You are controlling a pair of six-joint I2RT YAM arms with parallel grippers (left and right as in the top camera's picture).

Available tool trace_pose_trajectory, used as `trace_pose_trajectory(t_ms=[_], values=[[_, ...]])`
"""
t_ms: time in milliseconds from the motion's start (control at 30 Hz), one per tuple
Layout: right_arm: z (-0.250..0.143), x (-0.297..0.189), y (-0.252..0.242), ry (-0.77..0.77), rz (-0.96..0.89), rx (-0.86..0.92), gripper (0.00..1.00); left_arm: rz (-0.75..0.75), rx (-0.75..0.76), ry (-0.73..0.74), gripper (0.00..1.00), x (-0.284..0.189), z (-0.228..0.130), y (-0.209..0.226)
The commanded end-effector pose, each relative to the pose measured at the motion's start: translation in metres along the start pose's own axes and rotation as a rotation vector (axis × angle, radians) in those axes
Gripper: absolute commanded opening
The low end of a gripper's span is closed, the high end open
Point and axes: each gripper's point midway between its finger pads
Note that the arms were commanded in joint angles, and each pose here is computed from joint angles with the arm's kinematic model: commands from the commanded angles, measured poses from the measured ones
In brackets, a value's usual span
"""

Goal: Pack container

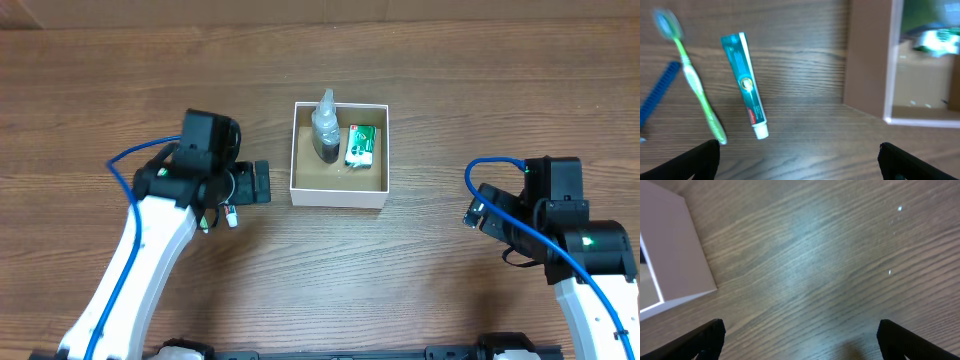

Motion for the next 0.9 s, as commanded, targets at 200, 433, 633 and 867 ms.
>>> trace_pose_trajectory(t_ms=[200, 433, 633, 867], values=[[-0.002, 0.005, 0.001, 0.011, 0.01, -0.023, 1.0, -0.013, -0.238, 0.227, 1.0, 0.089, -0.012, 0.015], [-0.002, 0.005, 0.002, 0.01, 0.01, -0.023, 1.0, 0.006, -0.279, 0.282, 1.0, 0.118, -0.02, 0.03], [-0.003, 0.005, 0.001, 0.013, 0.009, -0.023, 1.0, 0.03, -0.304, 0.35, 0.96, 0.137, -0.035, 0.033], [-0.003, 0.006, 0.001, 0.016, 0.008, -0.024, 1.0, 0.053, -0.301, 0.35, 0.63, 0.141, -0.036, 0.038]])
Point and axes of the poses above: each gripper's point midway between its finger pads, its own x axis out along the fingers, its own y axis along the line the jaws close on, z = x × y, and after that the axes turned 2 degrees about x, right-handed
